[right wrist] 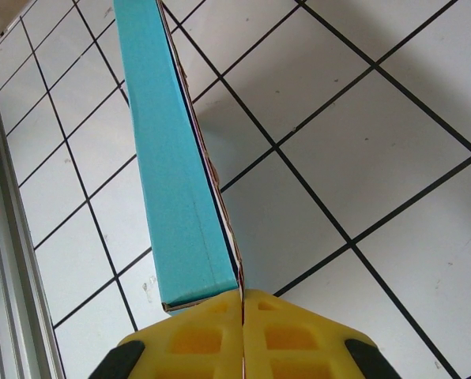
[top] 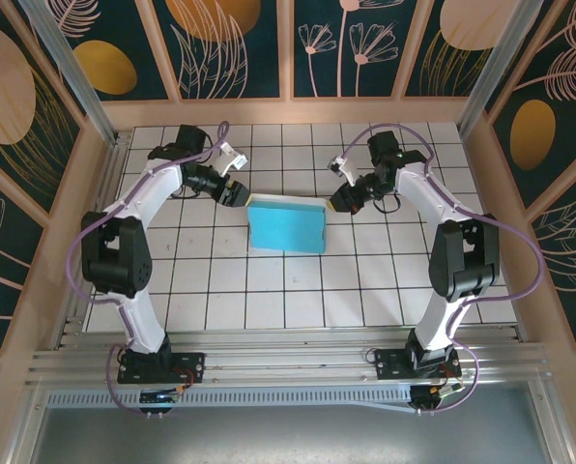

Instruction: Fold the paper box

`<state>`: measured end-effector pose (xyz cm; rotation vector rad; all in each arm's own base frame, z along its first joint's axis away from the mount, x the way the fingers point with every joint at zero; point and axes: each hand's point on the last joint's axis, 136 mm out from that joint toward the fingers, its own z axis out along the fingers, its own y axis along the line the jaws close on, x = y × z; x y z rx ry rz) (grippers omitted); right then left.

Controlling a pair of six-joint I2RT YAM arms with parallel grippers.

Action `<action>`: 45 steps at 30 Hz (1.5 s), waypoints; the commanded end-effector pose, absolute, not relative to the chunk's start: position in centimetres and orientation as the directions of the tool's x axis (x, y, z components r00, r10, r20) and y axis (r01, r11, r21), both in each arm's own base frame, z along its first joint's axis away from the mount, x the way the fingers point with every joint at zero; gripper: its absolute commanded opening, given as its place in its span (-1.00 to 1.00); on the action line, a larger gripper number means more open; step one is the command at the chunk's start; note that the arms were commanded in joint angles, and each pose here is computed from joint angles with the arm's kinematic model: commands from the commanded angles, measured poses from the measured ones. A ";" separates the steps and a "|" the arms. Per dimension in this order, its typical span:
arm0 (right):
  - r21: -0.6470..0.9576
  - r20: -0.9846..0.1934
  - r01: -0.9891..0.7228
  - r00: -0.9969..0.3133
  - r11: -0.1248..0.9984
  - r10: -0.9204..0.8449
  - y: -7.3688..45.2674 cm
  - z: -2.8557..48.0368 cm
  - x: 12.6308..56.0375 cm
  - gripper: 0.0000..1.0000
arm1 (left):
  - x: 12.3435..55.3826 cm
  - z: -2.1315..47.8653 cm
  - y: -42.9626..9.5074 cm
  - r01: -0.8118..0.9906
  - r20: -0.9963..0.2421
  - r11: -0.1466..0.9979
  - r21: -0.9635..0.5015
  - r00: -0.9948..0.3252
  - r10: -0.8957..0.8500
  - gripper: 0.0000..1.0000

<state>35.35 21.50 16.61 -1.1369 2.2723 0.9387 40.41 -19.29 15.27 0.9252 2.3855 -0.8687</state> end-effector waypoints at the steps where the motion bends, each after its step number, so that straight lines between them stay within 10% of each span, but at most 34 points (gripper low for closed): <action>1: 0.365 -0.655 -0.840 -0.538 0.402 -0.531 21.8 18.2 34.3 -0.85 | 39.5 15.2 -19.9 0.734 -0.581 0.499 -0.461 -0.674 0.456 0.27; 35: 0.377 -0.636 -0.825 -0.560 0.420 -0.530 21.9 17.8 34.5 -0.90 | 40.8 14.9 -20.0 0.704 -0.584 0.533 -0.470 -0.701 0.410 -0.77; 45: 0.182 -0.709 -0.762 -0.539 0.622 -0.454 21.9 19.1 38.0 -0.90 | 41.6 20.7 -20.4 0.621 -0.678 0.597 -0.507 -0.716 0.169 -0.75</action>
